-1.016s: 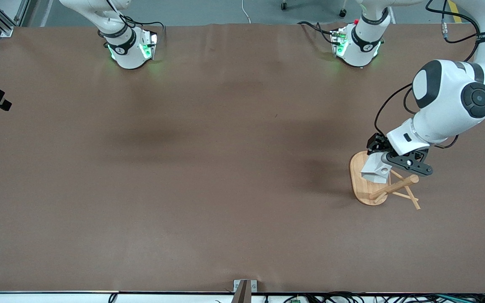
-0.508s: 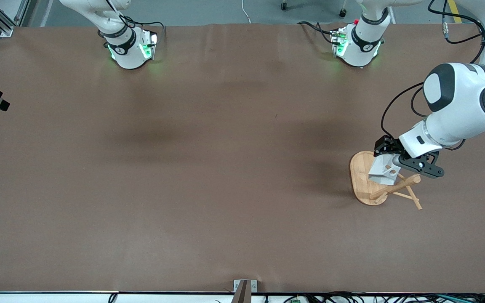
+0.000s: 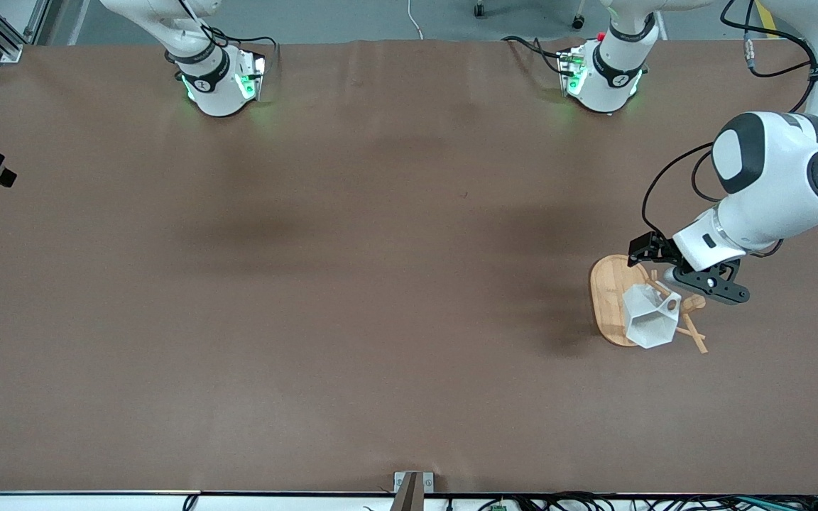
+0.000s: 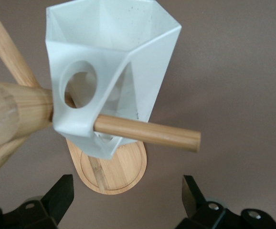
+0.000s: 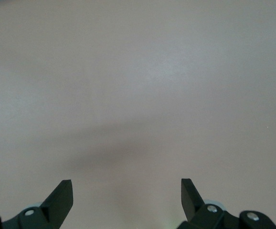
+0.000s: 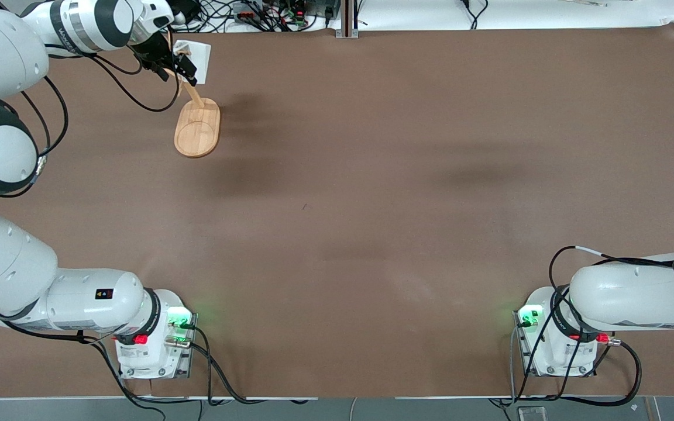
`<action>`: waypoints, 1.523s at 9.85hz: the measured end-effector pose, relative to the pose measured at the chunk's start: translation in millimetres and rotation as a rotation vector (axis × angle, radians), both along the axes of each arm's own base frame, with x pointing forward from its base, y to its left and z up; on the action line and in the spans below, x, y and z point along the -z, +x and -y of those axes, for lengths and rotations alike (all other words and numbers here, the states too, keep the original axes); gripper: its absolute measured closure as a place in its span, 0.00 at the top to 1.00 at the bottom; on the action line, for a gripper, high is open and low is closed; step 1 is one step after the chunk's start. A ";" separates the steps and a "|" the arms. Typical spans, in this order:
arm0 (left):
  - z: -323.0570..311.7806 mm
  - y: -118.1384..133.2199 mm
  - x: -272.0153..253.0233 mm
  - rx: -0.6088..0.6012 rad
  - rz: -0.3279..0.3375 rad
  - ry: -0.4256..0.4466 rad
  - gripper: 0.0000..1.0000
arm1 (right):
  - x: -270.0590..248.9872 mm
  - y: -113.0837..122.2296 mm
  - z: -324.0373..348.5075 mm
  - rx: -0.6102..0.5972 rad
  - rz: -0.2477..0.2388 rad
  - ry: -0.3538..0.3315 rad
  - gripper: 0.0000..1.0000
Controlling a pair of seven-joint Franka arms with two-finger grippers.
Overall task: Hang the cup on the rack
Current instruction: 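Open the left gripper and lift it away from the hung cup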
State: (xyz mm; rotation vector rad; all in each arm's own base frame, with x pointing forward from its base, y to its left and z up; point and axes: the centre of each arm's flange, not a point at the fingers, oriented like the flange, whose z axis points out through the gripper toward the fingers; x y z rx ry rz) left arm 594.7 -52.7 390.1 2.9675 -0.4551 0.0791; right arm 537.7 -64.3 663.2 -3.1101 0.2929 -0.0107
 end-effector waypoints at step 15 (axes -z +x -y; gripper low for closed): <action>13.8 -47.7 -246.7 -0.235 -0.096 0.142 1.00 | 0.6 0.0 0.4 0.001 -0.002 0.000 1.00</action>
